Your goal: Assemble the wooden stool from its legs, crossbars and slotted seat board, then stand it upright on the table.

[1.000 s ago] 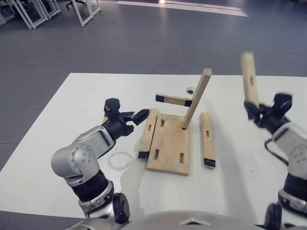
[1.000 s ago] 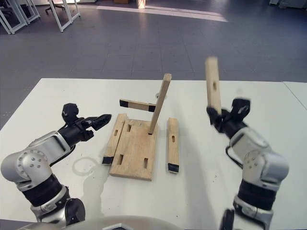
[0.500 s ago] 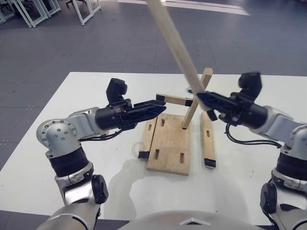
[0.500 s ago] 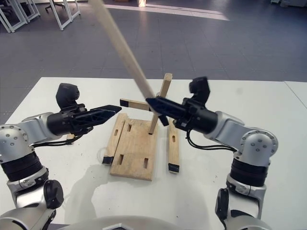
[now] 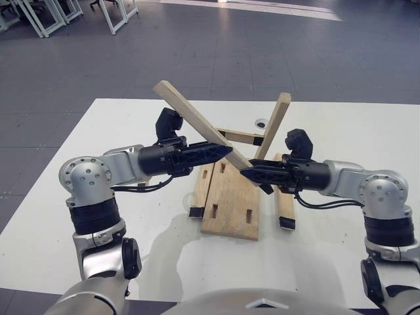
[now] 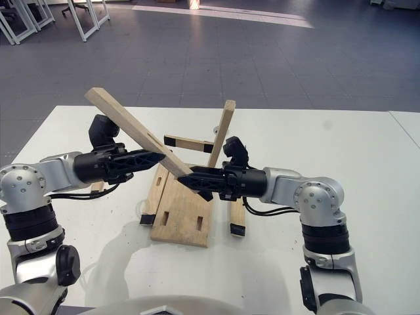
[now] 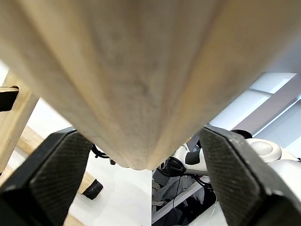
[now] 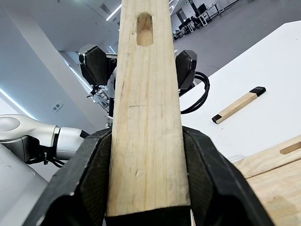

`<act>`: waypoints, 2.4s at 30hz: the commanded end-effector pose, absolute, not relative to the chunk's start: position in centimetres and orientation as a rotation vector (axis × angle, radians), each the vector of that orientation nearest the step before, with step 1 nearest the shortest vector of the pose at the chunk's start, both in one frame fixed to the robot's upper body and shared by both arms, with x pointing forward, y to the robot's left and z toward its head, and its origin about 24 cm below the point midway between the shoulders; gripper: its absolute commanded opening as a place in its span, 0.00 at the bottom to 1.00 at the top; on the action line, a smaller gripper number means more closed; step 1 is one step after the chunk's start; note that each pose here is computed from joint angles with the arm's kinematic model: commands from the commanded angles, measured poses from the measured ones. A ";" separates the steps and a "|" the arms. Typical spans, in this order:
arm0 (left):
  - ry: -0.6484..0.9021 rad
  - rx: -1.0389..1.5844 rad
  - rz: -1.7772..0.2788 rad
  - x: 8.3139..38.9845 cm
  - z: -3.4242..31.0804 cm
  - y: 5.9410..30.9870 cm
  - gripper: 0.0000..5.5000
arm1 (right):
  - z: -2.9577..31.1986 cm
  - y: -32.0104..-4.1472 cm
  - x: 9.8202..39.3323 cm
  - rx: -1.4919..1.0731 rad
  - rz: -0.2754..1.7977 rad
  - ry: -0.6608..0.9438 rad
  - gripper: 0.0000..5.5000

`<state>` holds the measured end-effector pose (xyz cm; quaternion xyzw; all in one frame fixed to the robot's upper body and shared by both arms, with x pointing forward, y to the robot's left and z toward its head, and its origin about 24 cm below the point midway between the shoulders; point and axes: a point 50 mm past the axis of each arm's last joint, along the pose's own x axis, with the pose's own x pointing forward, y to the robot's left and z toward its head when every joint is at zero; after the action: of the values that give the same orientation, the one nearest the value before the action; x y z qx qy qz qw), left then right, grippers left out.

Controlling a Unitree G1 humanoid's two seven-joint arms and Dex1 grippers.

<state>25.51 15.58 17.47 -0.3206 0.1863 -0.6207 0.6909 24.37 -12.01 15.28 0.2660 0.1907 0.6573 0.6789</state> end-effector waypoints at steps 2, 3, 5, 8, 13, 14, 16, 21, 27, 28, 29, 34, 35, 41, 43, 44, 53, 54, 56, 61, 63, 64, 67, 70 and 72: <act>0.378 -0.727 -1.364 26.2 18.2 15.7 0.57 | 15.1 -11.7 24.0 0.568 1.499 0.439 0.37; 0.373 -0.734 -1.370 26.2 18.3 15.7 0.55 | 15.1 -11.6 24.0 0.567 1.502 0.441 0.37; 0.367 -0.742 -1.380 26.1 18.3 15.6 0.50 | 15.1 -11.5 23.9 0.568 1.509 0.446 0.37; 0.347 -0.758 -1.382 26.2 18.5 15.5 0.39 | 15.1 -11.4 24.0 0.566 1.511 0.449 0.37; 0.332 -0.770 -1.396 26.1 18.8 15.1 0.39 | 15.2 -11.4 24.1 0.580 1.513 0.450 0.37; 0.329 -0.780 -1.402 26.1 18.8 15.2 0.39 | 15.2 -11.4 24.1 0.584 1.513 0.450 0.37; 0.325 -0.792 -1.410 26.1 18.9 15.2 0.39 | 15.1 -11.4 24.3 0.573 1.485 0.449 0.37; 0.304 -0.808 -1.374 26.1 18.7 15.5 0.38 | 15.5 -11.9 24.9 0.585 1.425 0.438 0.55; 0.303 -0.815 -1.310 26.0 17.7 15.8 0.38 | 16.7 -13.7 24.5 0.601 1.368 0.385 0.74; 0.302 -0.814 -1.287 26.0 17.5 16.1 0.38 | 17.0 -14.0 24.3 0.600 1.360 0.378 0.77; 0.298 -0.812 -1.262 26.1 17.4 16.3 0.38 | 17.2 -14.2 24.2 0.597 1.347 0.369 0.81; 0.249 -0.751 -1.113 26.6 17.4 18.7 0.38 | 15.1 -16.4 25.0 0.416 0.924 0.452 0.96; 0.230 -0.737 -1.088 26.5 17.6 19.3 0.38 | 13.7 -16.7 24.9 0.321 0.790 0.515 0.96; 0.202 -0.687 -1.050 25.7 18.0 19.7 0.38 | 10.7 -14.2 22.3 -0.141 0.666 0.596 0.96; 0.205 -0.643 -1.028 25.8 18.0 19.5 0.38 | 10.5 -13.5 21.8 -0.241 0.697 0.584 0.96; 0.205 -0.628 -1.022 25.8 18.0 19.3 0.38 | 10.4 -13.2 21.6 -0.267 0.715 0.579 0.96; 0.192 -0.588 -1.007 26.2 18.2 18.3 0.38 | 9.7 -11.1 20.0 -0.412 0.860 0.583 0.96; 0.191 -0.586 -1.008 26.2 18.2 18.2 0.38 | 9.5 -11.1 20.0 -0.421 0.862 0.588 0.96; 0.186 -0.581 -1.005 26.2 18.3 18.3 0.38 | 9.3 -11.1 20.0 -0.440 0.867 0.594 0.96; 0.175 -0.565 -1.004 26.2 18.7 18.3 0.38 | 8.5 -11.4 20.0 -0.494 0.888 0.625 0.96; 0.175 -0.561 -1.000 26.2 18.7 18.3 0.38 | 8.2 -11.8 20.0 -0.516 0.891 0.638 0.96; 0.176 -0.558 -0.998 26.2 18.7 18.3 0.38 | 8.1 -12.1 20.0 -0.534 0.895 0.646 0.96; 0.181 -0.545 -0.991 26.3 18.7 18.4 0.38 | 7.7 -13.1 20.1 -0.591 0.918 0.668 0.96; 0.205 -0.516 -0.987 26.1 18.4 18.5 0.38 | 7.5 -14.2 20.1 -0.642 0.946 0.686 0.96; 0.235 -0.485 -0.996 25.8 18.0 18.7 0.38 | 7.6 -15.5 20.1 -0.678 0.962 0.703 0.96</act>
<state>26.15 18.47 18.09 -0.2539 0.1003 -0.4684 0.8403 20.33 -13.34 8.64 -0.2897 0.2781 0.4577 0.7932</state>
